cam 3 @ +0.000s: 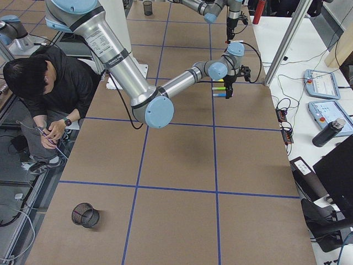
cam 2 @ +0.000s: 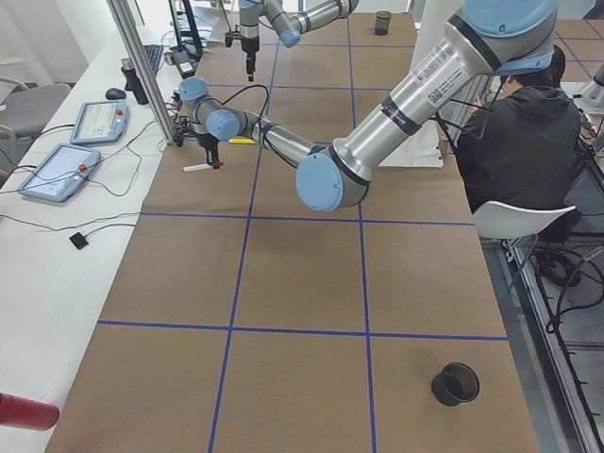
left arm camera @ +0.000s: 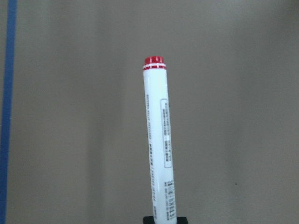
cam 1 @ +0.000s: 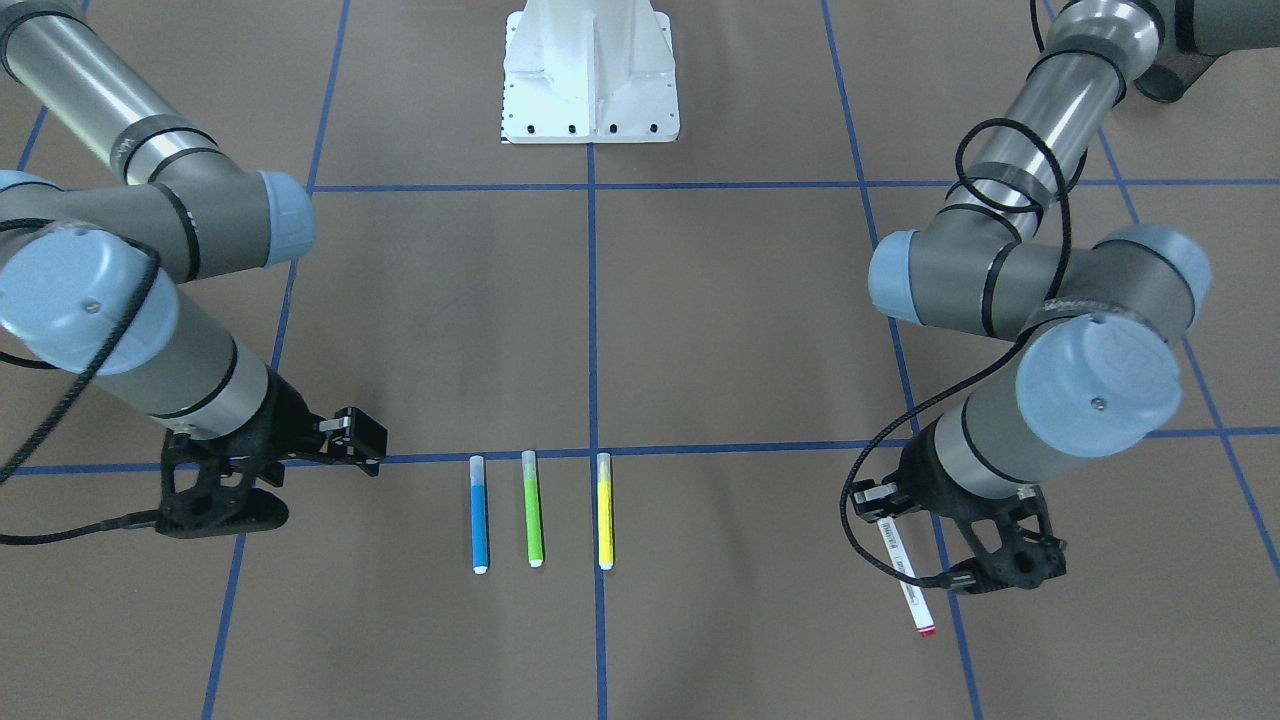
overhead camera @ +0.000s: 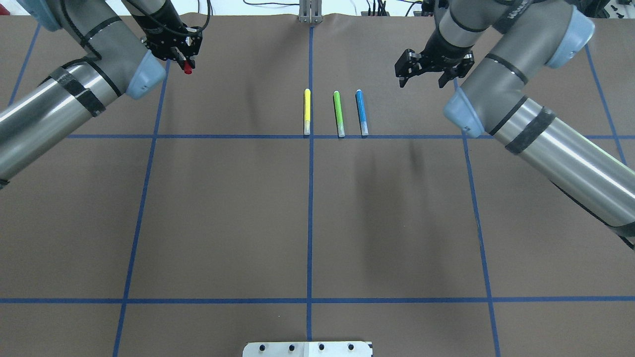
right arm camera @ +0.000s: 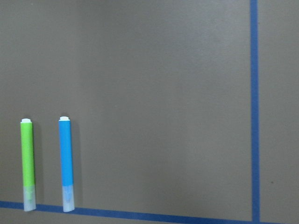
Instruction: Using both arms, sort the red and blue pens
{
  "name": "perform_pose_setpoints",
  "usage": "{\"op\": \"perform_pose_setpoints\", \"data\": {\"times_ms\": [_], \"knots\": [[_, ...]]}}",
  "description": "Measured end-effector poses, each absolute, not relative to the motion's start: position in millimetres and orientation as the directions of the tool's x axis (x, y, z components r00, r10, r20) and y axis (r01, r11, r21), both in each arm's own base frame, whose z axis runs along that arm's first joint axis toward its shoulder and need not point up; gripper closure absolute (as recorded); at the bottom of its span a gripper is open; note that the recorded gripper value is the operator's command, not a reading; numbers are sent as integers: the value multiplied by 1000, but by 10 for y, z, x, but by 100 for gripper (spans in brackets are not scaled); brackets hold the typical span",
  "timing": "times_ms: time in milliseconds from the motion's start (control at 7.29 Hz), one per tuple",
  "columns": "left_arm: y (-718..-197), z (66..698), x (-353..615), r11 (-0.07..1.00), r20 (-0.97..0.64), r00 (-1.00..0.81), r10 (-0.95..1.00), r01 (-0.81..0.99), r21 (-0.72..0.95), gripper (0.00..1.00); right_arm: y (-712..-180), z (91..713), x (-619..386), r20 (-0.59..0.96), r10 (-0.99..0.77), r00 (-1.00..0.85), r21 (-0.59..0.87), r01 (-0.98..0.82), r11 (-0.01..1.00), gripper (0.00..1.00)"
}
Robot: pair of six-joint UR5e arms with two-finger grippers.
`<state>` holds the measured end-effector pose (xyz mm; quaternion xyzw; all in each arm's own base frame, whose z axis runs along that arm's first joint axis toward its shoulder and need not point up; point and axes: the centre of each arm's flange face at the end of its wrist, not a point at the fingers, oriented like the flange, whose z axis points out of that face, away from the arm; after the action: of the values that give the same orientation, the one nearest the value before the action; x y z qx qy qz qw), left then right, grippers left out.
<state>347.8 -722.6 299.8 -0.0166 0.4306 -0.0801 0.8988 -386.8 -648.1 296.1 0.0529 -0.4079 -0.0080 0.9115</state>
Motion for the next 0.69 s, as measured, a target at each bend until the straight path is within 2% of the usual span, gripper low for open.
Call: {"op": "perform_pose_setpoints", "data": {"times_ms": [412,549,686], "knots": [[-7234,3060,3295,987,-780,606,-155,129,-95,100,-6441,2824,-4762,716,-34,697,119,-74,990,4],[-7241,3067,3269,988,-780,607,-150,128,-91,100,-6440,2842,-5024,725,-6,689,103,-99,990,7],[-7254,3068,3234,988,-781,607,-148,128,-87,100,-6438,2853,-5180,725,10,689,94,-114,989,15]]}}
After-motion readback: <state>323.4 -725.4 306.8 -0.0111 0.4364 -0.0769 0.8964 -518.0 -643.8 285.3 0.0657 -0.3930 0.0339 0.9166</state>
